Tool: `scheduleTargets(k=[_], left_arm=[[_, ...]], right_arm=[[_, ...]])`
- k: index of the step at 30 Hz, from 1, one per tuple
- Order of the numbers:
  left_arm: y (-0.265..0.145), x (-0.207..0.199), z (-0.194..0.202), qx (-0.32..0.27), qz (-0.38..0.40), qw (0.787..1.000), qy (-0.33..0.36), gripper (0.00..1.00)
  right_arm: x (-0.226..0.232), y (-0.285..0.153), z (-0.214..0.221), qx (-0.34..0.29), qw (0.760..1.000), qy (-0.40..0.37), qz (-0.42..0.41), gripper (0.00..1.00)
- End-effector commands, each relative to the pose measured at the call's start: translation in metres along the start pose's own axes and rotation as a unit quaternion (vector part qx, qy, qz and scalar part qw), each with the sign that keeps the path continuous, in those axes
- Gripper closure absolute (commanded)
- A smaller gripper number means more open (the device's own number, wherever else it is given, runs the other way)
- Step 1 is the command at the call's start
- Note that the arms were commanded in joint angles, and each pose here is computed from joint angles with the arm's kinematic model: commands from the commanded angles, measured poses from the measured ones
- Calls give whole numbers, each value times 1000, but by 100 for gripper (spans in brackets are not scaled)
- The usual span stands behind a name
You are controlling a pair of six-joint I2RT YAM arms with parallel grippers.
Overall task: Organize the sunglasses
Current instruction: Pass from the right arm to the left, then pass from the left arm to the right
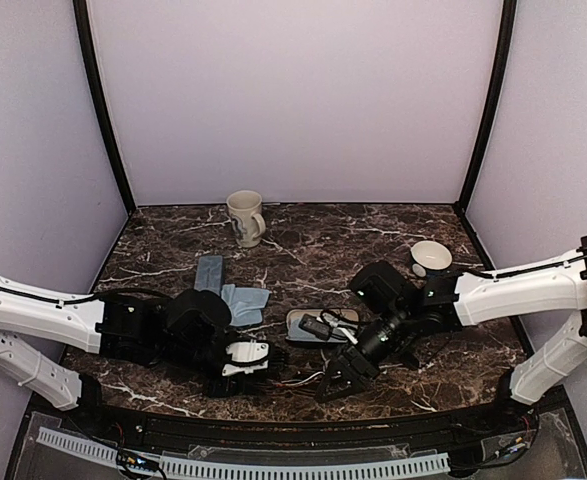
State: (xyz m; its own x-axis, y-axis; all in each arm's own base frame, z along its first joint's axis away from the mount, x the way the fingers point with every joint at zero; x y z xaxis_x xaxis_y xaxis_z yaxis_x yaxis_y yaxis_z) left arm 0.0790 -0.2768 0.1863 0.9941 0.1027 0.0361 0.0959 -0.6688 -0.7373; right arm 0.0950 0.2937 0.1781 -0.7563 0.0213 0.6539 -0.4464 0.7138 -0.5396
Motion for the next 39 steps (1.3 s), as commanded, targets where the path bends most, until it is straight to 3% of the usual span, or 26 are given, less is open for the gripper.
scheduleTargets(k=[1, 17, 30, 39], left_arm=[[-8, -3, -5, -15, 11, 1000, -21, 66], [5, 1, -7, 10, 3, 1000, -26, 65], [9, 2, -8, 13, 1, 1000, -28, 65], [1, 0, -12, -10, 10, 999, -30, 65]], right_arm=[[-4, -14, 5, -5, 1000, -7, 23, 15], [14, -27, -14, -40, 998, -47, -24, 0], [-9, -7, -27, -42, 999, 5, -26, 3], [-28, 4, -11, -22, 999, 43, -6, 9]])
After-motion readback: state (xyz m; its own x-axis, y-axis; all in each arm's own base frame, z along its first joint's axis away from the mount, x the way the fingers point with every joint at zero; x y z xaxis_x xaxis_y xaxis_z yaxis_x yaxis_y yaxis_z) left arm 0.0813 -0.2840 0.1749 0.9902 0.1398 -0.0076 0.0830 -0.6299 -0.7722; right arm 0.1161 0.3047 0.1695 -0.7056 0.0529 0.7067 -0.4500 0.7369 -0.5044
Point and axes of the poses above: each gripper's point midway between its finger pads, its own y axis out along the fingers, its own x axis along the line the jaws close on, z = x × y, the point moved 9 cm from there along -y, back along the fingers, and after that the axes turned 10 degrees about -y, right-handed, at the moved point
